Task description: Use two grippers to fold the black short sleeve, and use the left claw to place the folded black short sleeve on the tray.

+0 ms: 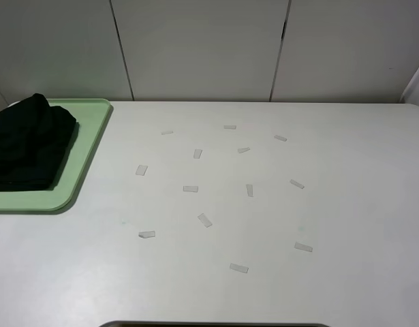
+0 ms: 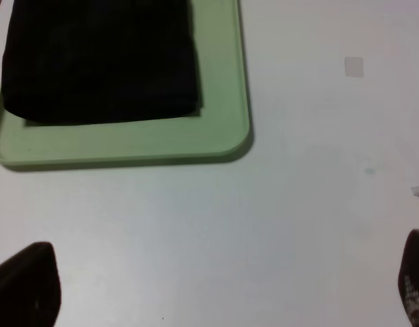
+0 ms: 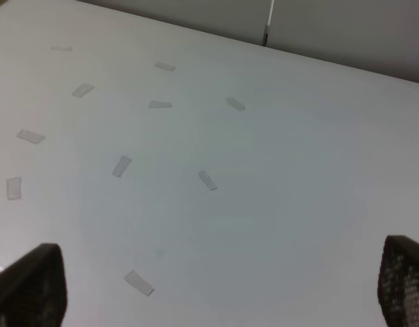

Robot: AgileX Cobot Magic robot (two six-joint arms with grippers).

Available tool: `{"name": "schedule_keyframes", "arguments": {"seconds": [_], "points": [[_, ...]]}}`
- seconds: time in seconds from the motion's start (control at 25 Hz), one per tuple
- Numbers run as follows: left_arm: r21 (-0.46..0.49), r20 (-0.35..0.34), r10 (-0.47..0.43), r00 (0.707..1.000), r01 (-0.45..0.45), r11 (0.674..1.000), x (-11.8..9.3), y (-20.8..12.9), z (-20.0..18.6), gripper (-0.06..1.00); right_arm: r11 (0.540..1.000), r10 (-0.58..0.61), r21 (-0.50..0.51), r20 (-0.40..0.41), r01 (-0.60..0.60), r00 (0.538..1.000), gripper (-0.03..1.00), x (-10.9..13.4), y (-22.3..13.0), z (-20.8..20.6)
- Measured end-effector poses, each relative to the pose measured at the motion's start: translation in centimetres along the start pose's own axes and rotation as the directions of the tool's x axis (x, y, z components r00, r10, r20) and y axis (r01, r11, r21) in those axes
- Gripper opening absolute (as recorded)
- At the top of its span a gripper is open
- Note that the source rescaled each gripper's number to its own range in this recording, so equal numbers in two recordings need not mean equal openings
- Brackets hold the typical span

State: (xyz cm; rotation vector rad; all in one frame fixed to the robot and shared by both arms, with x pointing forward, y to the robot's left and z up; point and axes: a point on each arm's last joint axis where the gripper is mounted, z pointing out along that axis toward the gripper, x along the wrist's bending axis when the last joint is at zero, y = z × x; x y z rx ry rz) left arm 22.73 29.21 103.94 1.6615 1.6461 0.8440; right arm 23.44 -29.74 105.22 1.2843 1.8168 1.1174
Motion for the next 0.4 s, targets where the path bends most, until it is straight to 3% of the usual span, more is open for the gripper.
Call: {"name": "schedule_keyframes", "arguments": {"seconds": [0.4], "points": [[-0.004, 0.100, 0.072, 0.992, -0.072, 0.997, 0.15, -0.05, -0.07, 1.00, 1.000, 0.000, 0.000, 0.000, 0.000, 1.000, 1.00, 0.00, 0.00, 0.00]]}}
